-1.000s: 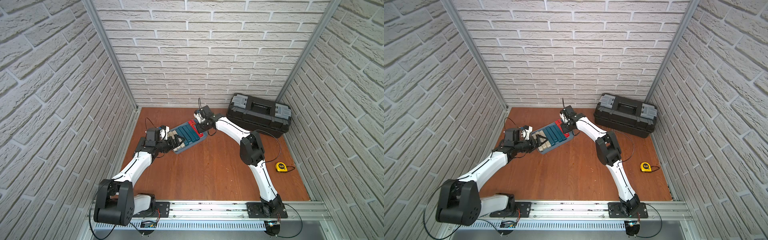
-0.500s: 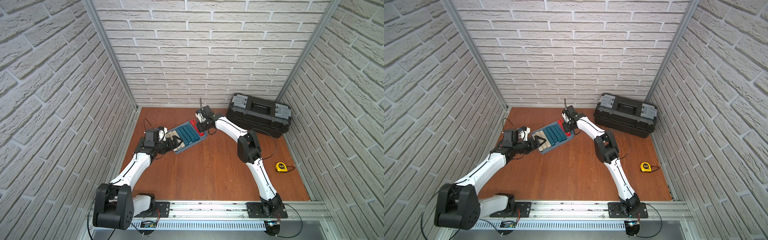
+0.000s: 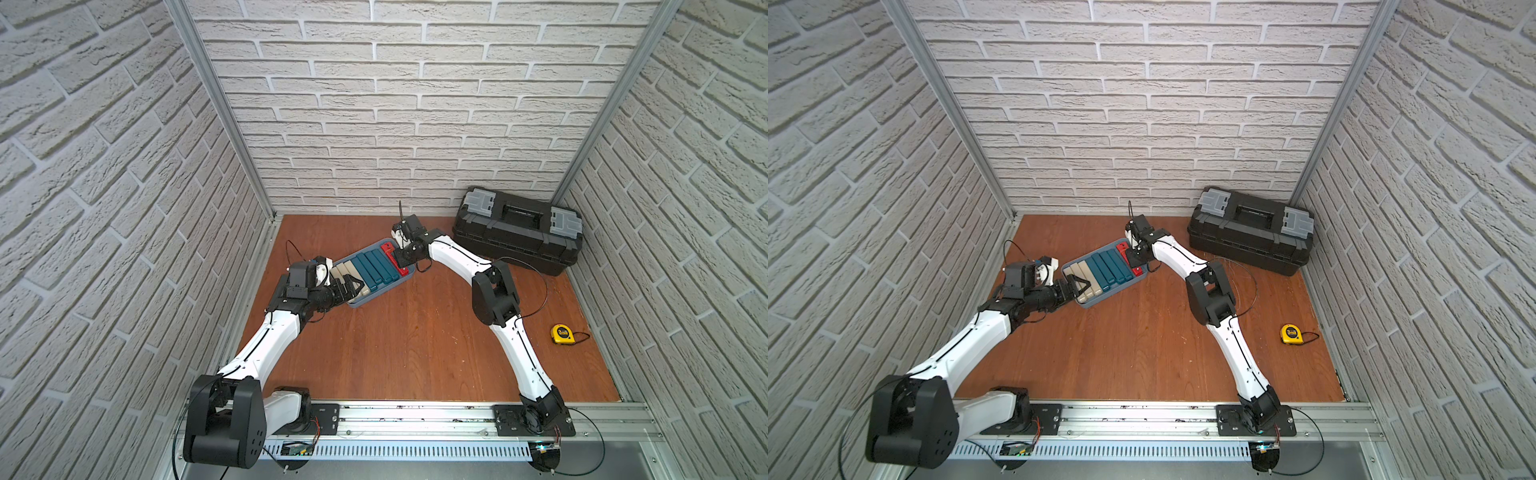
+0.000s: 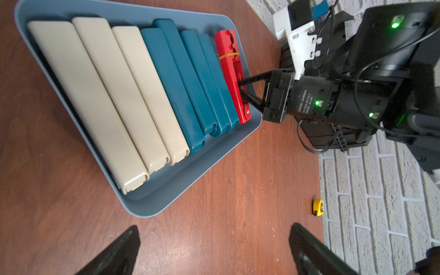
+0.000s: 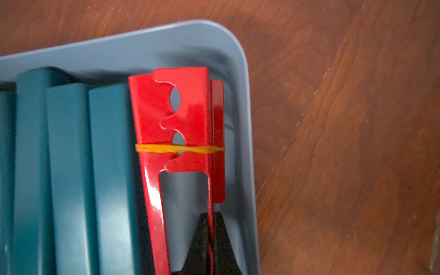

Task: Put the pruning pliers into the storage box
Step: Place the pruning pliers in the storage box.

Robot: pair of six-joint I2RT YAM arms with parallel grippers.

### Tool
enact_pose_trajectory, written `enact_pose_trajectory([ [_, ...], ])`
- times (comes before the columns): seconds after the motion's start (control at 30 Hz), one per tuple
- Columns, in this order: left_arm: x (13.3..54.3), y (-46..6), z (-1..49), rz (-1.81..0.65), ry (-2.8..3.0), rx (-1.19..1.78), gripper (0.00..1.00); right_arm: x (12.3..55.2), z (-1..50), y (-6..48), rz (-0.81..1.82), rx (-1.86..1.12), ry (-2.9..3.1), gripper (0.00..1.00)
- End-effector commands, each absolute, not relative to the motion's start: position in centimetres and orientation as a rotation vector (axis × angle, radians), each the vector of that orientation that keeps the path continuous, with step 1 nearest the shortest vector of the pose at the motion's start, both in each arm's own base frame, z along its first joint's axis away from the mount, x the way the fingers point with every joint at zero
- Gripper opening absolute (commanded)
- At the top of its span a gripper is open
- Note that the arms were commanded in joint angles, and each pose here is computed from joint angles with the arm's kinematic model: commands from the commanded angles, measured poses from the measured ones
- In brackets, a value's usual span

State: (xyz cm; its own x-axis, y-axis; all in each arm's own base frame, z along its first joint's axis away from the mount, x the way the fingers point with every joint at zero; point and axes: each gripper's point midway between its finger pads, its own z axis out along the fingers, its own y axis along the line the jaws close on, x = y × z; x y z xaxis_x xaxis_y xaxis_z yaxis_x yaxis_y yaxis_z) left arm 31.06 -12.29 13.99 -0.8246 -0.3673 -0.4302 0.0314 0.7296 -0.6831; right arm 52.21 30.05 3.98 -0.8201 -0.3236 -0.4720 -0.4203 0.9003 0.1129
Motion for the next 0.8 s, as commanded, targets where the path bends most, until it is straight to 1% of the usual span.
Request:
enact_pose_trajectory([
  [0.0, 31.1, -11.8, 14.0, -0.929, 2.359, -0.249, 0.98, 53.4, 5.7, 30.4, 0.309, -0.505, 2.562, 0.03],
  [0.77, 30.8, -11.7, 14.5, -0.929, 2.347, -0.244, 0.98, 53.1, 4.5, 30.5, 0.297, -0.521, 2.606, 0.02],
])
